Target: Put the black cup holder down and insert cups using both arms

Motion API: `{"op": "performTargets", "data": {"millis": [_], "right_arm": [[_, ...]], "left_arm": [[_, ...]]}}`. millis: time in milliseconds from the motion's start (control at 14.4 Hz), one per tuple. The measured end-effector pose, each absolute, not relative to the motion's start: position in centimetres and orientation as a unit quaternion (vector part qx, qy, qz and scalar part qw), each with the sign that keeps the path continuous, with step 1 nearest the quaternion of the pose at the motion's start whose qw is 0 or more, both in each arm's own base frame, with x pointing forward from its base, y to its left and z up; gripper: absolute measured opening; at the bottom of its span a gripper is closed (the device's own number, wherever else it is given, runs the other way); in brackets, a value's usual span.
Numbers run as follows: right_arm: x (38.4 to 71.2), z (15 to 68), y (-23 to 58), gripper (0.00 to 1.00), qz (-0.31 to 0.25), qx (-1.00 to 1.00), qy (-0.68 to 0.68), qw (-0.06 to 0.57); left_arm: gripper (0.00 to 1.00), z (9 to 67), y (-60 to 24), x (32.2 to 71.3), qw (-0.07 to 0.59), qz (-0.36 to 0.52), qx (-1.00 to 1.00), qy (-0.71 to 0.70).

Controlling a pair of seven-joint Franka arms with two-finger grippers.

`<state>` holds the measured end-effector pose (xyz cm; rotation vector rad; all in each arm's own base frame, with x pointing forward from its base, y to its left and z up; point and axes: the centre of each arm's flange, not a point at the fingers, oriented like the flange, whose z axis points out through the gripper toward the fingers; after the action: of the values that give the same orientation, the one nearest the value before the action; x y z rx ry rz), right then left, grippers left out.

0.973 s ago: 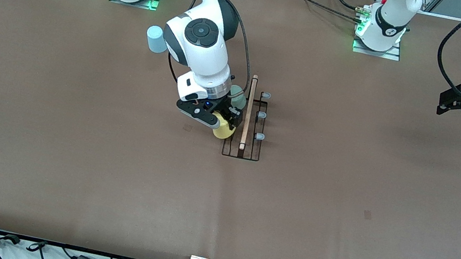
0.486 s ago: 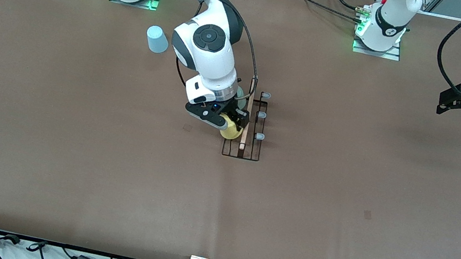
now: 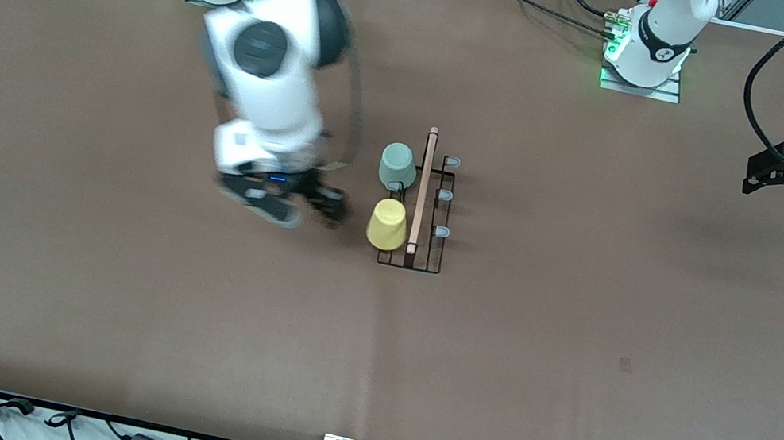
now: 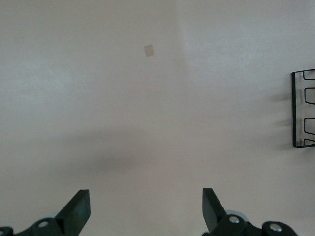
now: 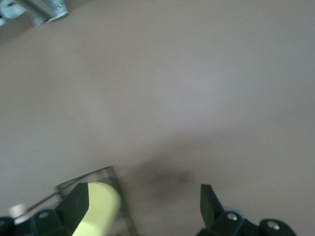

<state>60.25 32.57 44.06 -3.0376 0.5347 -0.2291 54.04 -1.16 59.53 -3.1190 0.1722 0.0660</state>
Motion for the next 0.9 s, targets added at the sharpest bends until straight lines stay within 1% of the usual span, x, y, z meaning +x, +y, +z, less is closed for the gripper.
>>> {"op": "performTargets", "data": {"millis": [139, 278, 486, 695, 764, 903], "right_arm": [[61.4, 47.6, 23.8, 1.00, -0.063, -0.991, 0.121, -0.007], [61.7, 49.6, 14.7, 1.00, -0.048, -0.996, 0.075, -0.026], [60.3, 53.2, 3.2, 1.00, -0.016, -0.998, 0.047, -0.029], [58.1, 58.9, -3.1, 1.00, -0.003, -0.997, 0.061, -0.036], [57.7, 60.1, -4.0, 1.00, -0.003, -0.997, 0.067, -0.036], [57.4, 60.5, -4.5, 1.00, 0.001, -0.997, 0.073, -0.035]], "left_arm": [[1.00, 59.5, -1.1, 54.0, 0.009, 0.021, -0.998, 0.055], [1.00, 59.5, -1.1, 54.0, 0.009, 0.021, -0.998, 0.055], [1.00, 59.6, -1.1, 54.0, 0.009, 0.021, -0.998, 0.054], [1.00, 59.6, -0.9, 54.1, 0.009, 0.020, -0.998, 0.052], [1.00, 59.6, -0.8, 54.1, 0.009, 0.020, -0.998, 0.052], [1.00, 59.7, -0.8, 54.1, 0.009, 0.019, -0.998, 0.052]]}}
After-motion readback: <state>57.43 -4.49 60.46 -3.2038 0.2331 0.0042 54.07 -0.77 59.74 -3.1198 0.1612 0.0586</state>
